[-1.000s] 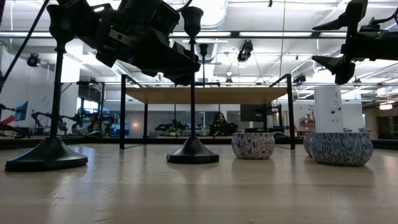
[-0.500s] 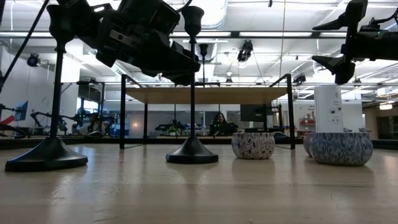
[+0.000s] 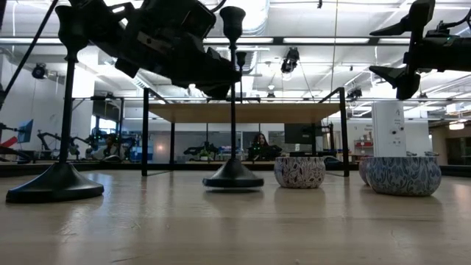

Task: Pick & Place candle stick holders
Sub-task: Align the top black candle holder with the other candle holder on the shelf

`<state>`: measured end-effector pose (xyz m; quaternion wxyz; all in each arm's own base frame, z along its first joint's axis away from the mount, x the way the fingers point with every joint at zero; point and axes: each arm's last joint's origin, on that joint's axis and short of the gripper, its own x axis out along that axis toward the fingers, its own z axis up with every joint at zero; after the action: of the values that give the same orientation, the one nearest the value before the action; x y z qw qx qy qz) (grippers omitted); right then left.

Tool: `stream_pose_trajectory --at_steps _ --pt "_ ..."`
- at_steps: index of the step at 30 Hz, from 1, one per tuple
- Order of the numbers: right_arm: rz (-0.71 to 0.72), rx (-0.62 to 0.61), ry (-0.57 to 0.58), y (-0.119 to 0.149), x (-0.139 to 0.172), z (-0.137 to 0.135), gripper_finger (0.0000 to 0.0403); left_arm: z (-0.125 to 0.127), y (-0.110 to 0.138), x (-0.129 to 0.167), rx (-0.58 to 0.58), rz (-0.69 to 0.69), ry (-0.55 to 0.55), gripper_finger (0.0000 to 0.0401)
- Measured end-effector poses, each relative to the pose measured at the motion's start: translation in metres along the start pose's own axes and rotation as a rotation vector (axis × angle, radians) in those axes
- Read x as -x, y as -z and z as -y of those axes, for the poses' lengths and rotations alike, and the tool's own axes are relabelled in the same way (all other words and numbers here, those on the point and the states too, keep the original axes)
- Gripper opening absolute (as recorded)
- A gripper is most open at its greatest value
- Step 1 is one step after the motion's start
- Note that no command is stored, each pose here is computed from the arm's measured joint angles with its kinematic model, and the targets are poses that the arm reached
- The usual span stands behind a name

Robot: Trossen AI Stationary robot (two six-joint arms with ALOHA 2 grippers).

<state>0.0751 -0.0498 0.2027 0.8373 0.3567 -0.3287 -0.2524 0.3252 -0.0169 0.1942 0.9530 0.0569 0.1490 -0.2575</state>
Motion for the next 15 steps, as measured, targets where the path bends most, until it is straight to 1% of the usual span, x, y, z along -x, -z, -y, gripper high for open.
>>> stream_pose_trajectory --at_steps 6,9,12,15 --pt "0.0 0.0 0.0 0.0 0.0 0.0 0.0366 -0.004 -0.011 -0.001 -0.014 0.03 -0.01 0.0018" --pt "0.0 0.0 0.0 0.0 0.0 0.0 0.0366 -0.006 -0.014 0.0 -0.01 0.025 -0.014 0.0018" --pt "0.0 0.0 0.0 0.0 0.0 0.0 0.0366 -0.007 -0.015 0.004 0.005 -0.002 -0.016 0.0018" --pt "0.0 0.0 0.0 0.0 0.0 0.0 0.0366 -0.008 -0.021 0.013 0.008 -0.007 -0.043 0.0021"
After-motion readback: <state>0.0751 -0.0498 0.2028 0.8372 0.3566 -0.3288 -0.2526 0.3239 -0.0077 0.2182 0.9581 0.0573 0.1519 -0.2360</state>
